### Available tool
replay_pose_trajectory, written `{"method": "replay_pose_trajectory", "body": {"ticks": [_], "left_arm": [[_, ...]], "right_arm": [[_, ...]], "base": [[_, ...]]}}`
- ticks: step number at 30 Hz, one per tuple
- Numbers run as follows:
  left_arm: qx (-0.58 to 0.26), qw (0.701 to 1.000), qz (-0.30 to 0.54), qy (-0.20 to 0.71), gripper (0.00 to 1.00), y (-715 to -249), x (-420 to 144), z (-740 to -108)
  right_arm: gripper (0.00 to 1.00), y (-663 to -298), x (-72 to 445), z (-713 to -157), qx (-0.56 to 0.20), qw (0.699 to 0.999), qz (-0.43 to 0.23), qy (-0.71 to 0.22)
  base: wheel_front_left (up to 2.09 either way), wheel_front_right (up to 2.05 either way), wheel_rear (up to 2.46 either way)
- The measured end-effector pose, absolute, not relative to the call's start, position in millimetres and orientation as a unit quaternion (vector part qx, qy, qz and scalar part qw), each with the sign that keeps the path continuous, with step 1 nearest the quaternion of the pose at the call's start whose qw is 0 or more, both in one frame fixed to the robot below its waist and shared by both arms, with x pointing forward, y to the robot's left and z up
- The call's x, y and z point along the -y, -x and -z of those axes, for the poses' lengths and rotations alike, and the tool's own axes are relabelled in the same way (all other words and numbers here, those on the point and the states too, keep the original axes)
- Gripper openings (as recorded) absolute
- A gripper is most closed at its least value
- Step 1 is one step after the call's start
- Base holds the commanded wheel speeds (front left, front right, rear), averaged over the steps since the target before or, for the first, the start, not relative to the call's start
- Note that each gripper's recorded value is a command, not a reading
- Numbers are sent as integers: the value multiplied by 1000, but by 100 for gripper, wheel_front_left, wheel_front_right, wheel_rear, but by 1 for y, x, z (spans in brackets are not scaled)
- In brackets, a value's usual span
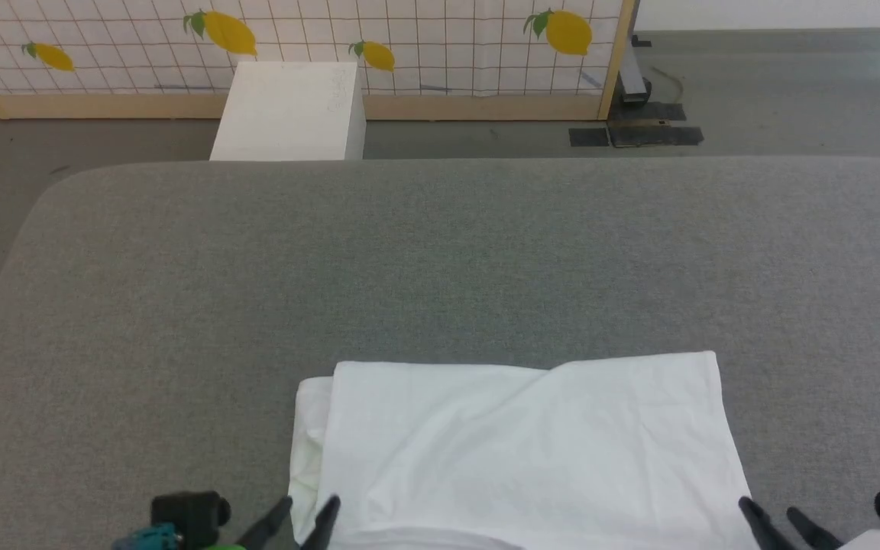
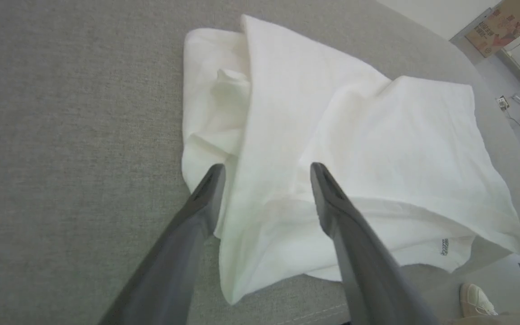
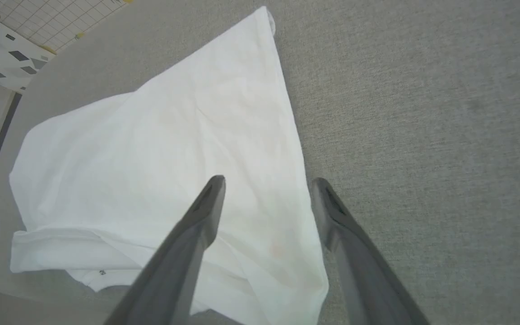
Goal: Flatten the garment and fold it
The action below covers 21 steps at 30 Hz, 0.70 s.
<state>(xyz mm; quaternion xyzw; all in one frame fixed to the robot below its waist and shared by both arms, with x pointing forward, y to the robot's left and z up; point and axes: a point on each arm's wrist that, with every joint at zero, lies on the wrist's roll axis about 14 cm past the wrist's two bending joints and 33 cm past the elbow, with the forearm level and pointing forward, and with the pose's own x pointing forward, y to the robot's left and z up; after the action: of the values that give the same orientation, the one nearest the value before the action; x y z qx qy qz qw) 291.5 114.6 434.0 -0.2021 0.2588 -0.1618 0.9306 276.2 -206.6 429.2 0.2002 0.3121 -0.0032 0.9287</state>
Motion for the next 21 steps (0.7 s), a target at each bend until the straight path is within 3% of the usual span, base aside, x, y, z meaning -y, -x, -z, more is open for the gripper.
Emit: {"method": "replay_pose_trajectory", "body": {"ticks": [5, 6, 7, 9, 13, 15, 21], "left_arm": [[-159, 960, 125, 194, 100, -316, -131, -475], [-125, 969, 109, 185, 100, -322, -139, -486], [-26, 985, 56, 158, 100, -336, -161, -518], [15, 987, 11, 160, 100, -342, -175, -533], [50, 992, -36, 112, 100, -346, -192, -542], [64, 997, -39, 33, 100, -345, -194, -541], [46, 997, -58, 34, 100, -338, -200, -526]], "right_arm": [[100, -289, 222, -454, -259, 948, 19, -182], [100, -292, 225, -459, -247, 953, 24, -175], [100, -300, 232, -465, -223, 961, 33, -160], [100, -303, 232, -463, -220, 962, 35, -156], [100, -306, 224, -450, -238, 959, 28, -150], [100, -315, 218, -438, -253, 956, 21, -149], [100, -321, 208, -407, -304, 942, 12, -144]], "base": [[0, 0, 0], [0, 0, 0], [0, 0, 0], [0, 0, 0], [0, 0, 0], [0, 0, 0], [0, 0, 0]]}}
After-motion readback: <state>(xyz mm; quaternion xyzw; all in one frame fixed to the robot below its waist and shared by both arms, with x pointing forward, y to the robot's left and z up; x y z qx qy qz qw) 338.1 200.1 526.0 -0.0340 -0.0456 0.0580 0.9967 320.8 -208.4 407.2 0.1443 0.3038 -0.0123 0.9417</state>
